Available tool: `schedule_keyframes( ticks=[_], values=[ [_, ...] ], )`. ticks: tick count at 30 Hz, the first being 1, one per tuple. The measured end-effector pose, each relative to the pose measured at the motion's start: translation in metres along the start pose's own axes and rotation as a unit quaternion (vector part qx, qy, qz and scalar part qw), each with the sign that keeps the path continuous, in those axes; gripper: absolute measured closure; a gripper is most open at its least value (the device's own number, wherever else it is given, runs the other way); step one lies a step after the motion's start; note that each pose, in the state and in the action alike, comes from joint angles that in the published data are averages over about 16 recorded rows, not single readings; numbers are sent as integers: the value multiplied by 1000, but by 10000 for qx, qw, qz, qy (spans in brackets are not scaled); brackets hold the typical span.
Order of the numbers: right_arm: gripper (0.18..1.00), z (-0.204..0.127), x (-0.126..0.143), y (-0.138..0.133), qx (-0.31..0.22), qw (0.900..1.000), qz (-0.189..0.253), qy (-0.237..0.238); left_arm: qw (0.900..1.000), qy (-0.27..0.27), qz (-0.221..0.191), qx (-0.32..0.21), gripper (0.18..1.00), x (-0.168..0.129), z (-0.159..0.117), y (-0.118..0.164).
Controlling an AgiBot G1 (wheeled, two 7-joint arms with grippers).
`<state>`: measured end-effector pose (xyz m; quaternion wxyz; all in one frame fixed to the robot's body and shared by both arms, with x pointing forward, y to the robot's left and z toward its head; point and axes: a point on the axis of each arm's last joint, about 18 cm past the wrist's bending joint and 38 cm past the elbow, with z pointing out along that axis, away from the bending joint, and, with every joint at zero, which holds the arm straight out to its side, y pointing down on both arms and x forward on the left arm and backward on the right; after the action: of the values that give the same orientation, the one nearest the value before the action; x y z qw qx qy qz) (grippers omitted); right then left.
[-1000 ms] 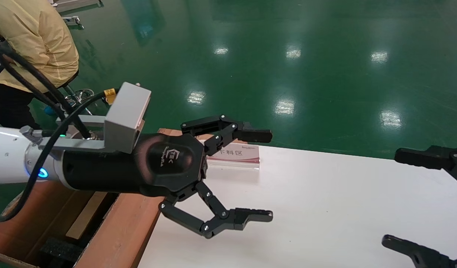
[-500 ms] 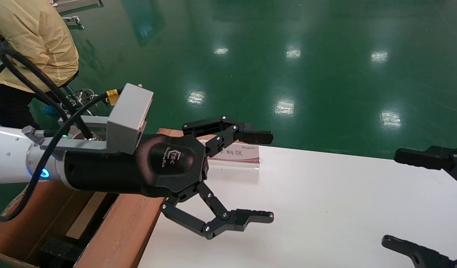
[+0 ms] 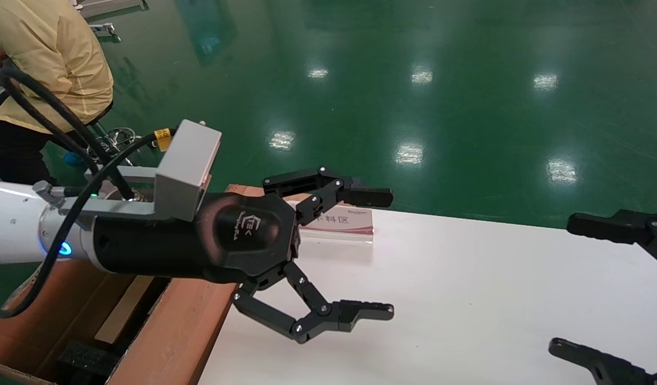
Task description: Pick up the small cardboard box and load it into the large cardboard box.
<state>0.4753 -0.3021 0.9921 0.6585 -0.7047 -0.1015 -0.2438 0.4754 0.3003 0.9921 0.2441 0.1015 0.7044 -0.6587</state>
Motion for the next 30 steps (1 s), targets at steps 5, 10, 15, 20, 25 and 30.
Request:
schedule_keyframes(
  ticks=[5,10,15,20,25,30],
  values=[
    [178,0,0,0,0,10000,0,0,10000,0,-1,0,184,0,0,0],
    [178,0,0,0,0,10000,0,0,10000,0,0,-1,184,0,0,0],
    [178,0,0,0,0,10000,0,0,10000,1,0,-1,184,0,0,0],
    [178,0,0,0,0,10000,0,0,10000,1,0,-2,184,0,0,0],
    [178,0,0,0,0,10000,0,0,10000,2,-1,-2,184,0,0,0],
    [178,0,0,0,0,10000,0,0,10000,2,-1,-2,184,0,0,0]
  ],
)
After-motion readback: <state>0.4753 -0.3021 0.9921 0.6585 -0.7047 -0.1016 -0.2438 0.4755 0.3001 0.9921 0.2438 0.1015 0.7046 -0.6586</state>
